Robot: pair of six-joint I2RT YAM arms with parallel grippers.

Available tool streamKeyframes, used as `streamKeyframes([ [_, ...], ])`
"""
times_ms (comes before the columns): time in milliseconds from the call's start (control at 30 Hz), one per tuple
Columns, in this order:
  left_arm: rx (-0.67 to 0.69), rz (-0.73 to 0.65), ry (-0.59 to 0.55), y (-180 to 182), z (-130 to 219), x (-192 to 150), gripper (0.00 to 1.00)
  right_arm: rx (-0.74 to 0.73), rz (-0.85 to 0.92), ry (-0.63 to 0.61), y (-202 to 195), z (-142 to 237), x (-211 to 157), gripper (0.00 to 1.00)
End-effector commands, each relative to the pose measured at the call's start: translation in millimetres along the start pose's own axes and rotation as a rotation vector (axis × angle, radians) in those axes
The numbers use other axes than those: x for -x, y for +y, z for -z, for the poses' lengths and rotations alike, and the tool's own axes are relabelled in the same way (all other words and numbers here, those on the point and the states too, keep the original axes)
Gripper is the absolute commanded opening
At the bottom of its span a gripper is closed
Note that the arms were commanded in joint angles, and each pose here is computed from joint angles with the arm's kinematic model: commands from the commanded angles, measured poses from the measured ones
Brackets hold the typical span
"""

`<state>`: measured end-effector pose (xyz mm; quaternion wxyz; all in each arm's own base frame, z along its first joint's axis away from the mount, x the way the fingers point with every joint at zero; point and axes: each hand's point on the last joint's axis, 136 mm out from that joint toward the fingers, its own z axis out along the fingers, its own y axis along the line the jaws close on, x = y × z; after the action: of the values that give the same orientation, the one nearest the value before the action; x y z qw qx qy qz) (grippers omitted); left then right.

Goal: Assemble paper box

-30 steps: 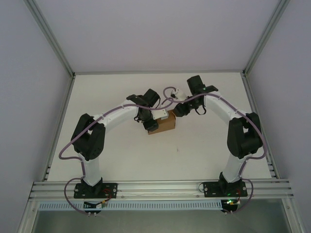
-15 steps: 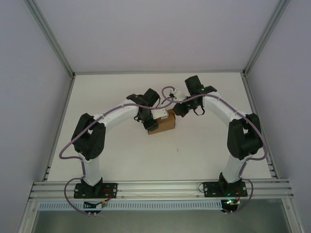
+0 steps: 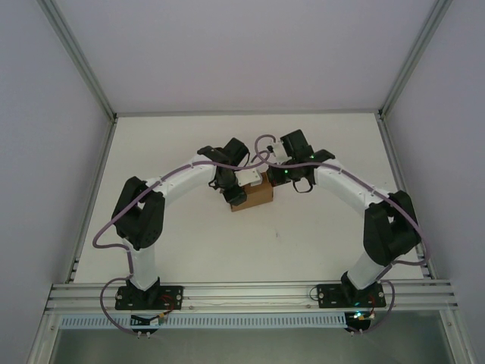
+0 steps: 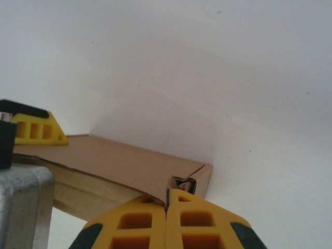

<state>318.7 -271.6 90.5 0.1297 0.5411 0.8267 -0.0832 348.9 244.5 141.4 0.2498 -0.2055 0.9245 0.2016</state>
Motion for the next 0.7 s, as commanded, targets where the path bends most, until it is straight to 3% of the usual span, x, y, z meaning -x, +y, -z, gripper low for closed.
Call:
streamKeyframes([
  [0, 0.009, 0.015, -0.04, 2.2, -3.9, 11.0, 0.36, 0.082, -0.022, -0.112, 30.1, 8.6, 21.6, 0.01],
  [133, 0.005, 0.012, -0.042, -0.4, -3.3, 9.1, 0.37, -0.004, 0.081, -0.184, 14.6, 0.3, 23.4, 0.01],
  [300, 0.005, 0.006, -0.036, -1.7, -2.1, 7.9, 0.37, 0.02, 0.249, -0.267, 20.3, -1.5, 26.6, 0.02],
  [567, -0.006, -0.003, -0.019, -4.8, -5.2, 5.2, 0.36, -0.069, 0.315, -0.281, 6.8, 1.3, 29.4, 0.05],
  [667, 0.003, -0.006, -0.014, -3.1, -5.5, 4.5, 0.36, -0.079, 0.307, -0.235, 4.1, 1.6, 23.8, 0.12],
])
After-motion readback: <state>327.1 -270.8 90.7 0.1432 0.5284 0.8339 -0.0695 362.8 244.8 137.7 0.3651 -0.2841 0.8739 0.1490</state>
